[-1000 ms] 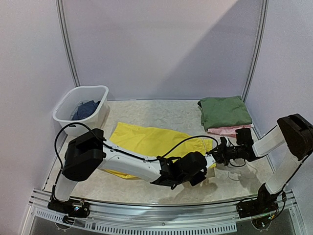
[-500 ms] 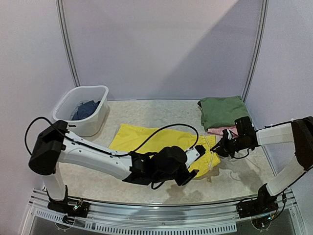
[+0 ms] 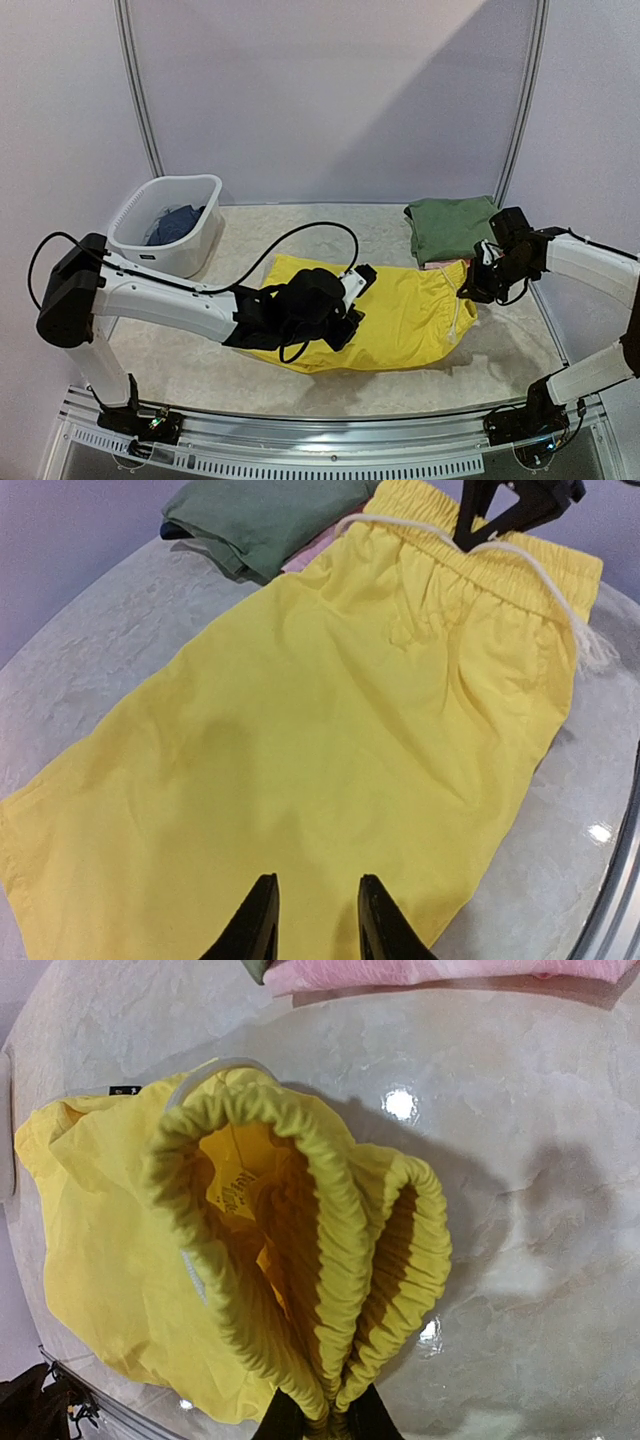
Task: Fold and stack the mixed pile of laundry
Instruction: Fold the rectangle-folded shorts at the center of the board.
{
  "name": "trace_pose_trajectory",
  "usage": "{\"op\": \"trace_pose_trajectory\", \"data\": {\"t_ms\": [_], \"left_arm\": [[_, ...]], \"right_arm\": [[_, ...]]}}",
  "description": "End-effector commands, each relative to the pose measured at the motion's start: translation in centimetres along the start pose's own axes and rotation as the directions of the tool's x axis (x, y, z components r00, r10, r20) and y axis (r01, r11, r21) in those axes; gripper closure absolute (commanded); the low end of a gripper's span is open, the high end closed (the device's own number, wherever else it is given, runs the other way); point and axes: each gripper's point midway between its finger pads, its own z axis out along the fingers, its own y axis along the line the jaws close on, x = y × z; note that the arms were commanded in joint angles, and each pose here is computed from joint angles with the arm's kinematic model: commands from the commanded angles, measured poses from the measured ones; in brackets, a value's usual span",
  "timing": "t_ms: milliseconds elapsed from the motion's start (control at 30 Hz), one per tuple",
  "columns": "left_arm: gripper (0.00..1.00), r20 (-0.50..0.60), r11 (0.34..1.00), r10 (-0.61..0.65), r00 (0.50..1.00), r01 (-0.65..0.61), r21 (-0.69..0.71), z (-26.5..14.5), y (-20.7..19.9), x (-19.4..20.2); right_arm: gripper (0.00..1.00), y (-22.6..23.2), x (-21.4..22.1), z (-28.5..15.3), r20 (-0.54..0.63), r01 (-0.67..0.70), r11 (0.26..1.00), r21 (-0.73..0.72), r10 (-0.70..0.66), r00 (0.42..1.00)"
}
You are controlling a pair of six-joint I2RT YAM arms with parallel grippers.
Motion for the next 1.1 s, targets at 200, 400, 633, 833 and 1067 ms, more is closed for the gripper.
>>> {"op": "trace_pose_trajectory", "data": {"t_ms": [200, 400, 633, 833, 1067], "left_arm": [[0.74, 0.015, 0.994, -0.082, 0.997, 0.081, 0.07, 4.7, 1.7, -1.2], [0.75, 0.024, 0.987, -0.156, 0.988, 0.155, 0.037, 9.9, 3.9, -2.5], [0.75, -0.033, 0.964, -0.265, 0.964, 0.265, 0.005, 16.3, 6.5, -1.3], [0.75, -0.053, 0.942, -0.335, 0.941, 0.336, 0.013, 19.9, 7.1, -1.4], [0.74, -0.115, 0.931, -0.357, 0.927, 0.364, 0.041, 23.5, 6.3, -0.3]], "right_arm": [[1.0, 3.6, -0.4, -5.4, 0.029, 0.09, 0.996, -0.018, -0.089, 0.996], [1.0, 4.5, 0.3, -6.7, 0.044, 0.108, 0.993, -0.042, -0.106, 0.993], [1.0, 5.2, 0.5, -8.3, 0.07, 0.115, 0.991, -0.075, -0.11, 0.991], [1.0, 5.6, 0.8, -9.2, 0.073, 0.133, 0.987, -0.094, -0.126, 0.989], [1.0, 7.4, 0.8, -10.4, 0.09, 0.165, 0.97, -0.181, -0.15, 0.985]]}}
